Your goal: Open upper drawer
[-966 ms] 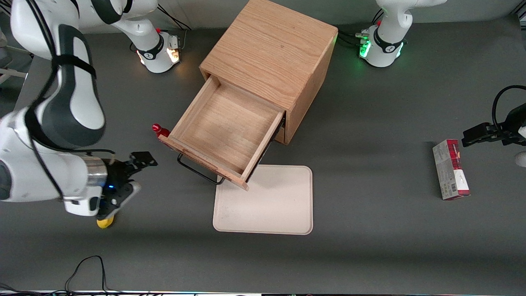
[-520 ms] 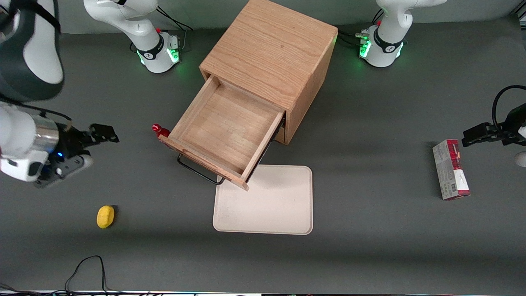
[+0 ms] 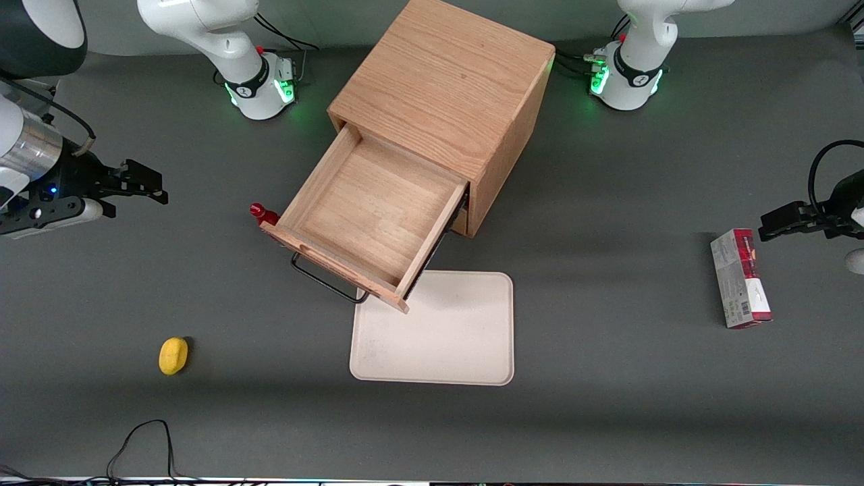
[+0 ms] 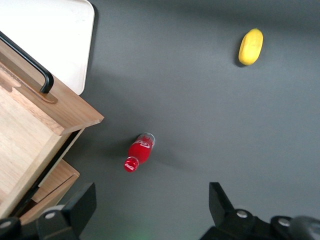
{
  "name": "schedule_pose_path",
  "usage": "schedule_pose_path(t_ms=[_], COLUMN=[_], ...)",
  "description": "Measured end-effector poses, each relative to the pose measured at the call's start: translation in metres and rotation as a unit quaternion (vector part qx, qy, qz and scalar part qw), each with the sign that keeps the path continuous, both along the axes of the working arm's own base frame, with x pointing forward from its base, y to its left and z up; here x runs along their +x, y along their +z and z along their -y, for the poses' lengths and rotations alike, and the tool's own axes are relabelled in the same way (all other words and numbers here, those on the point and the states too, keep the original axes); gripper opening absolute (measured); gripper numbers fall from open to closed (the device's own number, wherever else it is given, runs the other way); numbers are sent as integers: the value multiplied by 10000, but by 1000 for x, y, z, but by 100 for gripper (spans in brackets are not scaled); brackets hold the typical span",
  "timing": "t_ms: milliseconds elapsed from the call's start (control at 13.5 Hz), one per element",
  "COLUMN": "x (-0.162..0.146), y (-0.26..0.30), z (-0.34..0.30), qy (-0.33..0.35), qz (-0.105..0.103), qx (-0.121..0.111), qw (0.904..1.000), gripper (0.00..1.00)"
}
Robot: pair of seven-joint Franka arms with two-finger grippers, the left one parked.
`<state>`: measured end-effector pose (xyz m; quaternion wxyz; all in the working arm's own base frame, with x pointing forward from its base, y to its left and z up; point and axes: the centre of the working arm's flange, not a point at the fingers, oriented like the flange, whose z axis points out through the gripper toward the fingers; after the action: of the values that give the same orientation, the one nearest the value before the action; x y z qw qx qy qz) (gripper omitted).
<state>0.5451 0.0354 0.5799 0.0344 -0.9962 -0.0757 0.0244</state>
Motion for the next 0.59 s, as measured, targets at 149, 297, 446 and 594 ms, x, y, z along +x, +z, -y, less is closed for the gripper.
schedule_pose_path(t_ms=[149,297,446,594], x=[0,-1,-1,0], y=[0,5,16,24], z=[-5,-7,-8,-9], qy=[-38,-18,7,82], qz=[-7,-100,-273,-365], qx=[-7,-17,-43,-58], qw=[10000,9999,9996,9993], gripper=[100,100,100,100])
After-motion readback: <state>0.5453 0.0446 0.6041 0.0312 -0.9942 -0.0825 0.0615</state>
